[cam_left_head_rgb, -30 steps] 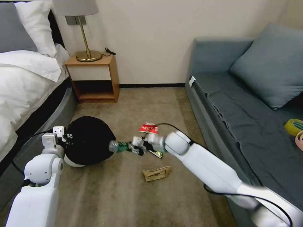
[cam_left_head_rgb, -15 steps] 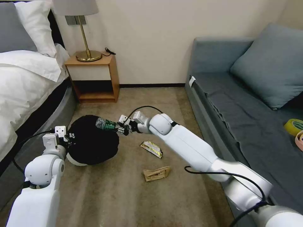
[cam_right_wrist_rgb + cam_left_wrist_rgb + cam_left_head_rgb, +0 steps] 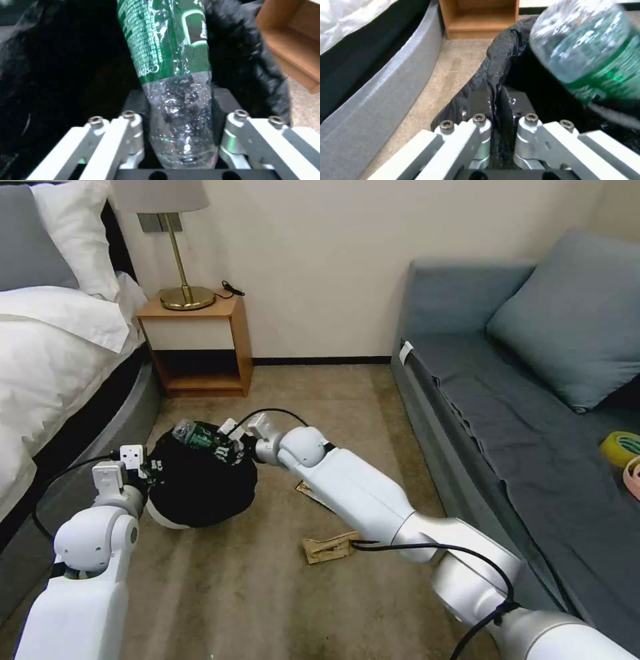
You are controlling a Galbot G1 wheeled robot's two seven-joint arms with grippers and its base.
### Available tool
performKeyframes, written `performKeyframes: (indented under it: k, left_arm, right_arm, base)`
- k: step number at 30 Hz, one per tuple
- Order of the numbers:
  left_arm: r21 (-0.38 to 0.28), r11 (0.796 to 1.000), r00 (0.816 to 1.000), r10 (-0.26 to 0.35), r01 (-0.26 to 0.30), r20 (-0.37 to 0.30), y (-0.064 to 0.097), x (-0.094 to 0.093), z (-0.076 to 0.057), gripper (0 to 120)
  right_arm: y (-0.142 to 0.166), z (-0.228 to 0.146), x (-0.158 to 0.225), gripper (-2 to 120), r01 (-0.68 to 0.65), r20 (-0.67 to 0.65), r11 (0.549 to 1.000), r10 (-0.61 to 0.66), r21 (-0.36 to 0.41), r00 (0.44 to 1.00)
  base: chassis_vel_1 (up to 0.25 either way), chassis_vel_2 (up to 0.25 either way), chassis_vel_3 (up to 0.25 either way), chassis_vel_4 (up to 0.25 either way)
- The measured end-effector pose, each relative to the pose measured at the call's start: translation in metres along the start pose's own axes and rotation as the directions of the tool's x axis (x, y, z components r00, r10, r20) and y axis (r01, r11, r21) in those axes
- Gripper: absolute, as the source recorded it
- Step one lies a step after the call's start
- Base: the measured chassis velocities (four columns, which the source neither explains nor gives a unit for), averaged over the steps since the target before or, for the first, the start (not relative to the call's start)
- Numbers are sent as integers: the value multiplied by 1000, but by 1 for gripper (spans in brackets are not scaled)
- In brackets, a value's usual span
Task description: Pick up the trash bin, then pick up the garbage on the floor and place it into the trash bin.
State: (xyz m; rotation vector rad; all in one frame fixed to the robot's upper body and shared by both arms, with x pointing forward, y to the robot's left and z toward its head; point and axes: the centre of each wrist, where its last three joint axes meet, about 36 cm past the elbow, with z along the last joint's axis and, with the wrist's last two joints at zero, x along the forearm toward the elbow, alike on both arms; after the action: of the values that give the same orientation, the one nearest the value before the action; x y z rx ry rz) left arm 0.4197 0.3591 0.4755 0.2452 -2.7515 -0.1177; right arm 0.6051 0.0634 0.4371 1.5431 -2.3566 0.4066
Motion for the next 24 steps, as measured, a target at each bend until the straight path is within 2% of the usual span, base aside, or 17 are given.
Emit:
performKeyframes:
  k: [2,5,7,9,11,13,15,17,22,24]
  left_arm:
    - [0,1000,1000,-1,1,1,0,0,0,4]
    - [-1,1000,1000,-3,3,4,2,0,-2,4]
    - [-1,1000,1000,-3,3,4,3,0,-2,4]
    - [-1,1000,1000,-3,3,2,3,0,-1,4]
    - [0,1000,1000,-3,3,2,3,-1,-1,4]
    - [2,1000,1000,-3,3,-1,2,-1,0,4]
    - [3,1000,1000,-2,2,-1,1,-1,0,4]
    - [4,1000,1000,-1,1,-4,0,-2,1,4]
    - [4,1000,1000,-5,5,-7,1,-3,1,4]
    - [3,1000,1000,-13,13,-8,5,-5,2,4]
  right_arm:
    - [1,2,-1,38,0,-3,1000,0,1,1000]
    - [6,4,-2,53,5,-7,1000,-5,8,1000]
    - [7,4,-2,56,6,-7,1000,-6,9,1000]
    - [7,3,-1,67,5,-5,1000,-5,18,1000]
    - [7,3,0,69,3,-5,1000,-3,20,1000]
    - [3,4,2,81,-6,-6,1000,6,25,1000]
    - [2,3,3,84,-9,-6,1000,10,27,1000]
    - [-2,3,7,95,-17,-5,999,18,35,1000]
    - [-16,6,22,100,-41,-16,997,42,70,999]
    - [-31,14,39,100,-62,-44,992,67,114,997]
  base:
    - [0,0,0,0]
    - [0,0,0,0]
    - [0,0,0,0]
    - [0,0,0,0]
    - [0,0,0,0]
    - [0,0,0,0]
    - [0,0,0,0]
    - [0,0,0,0]
    - [0,0,0,0]
    - [0,0,0,0]
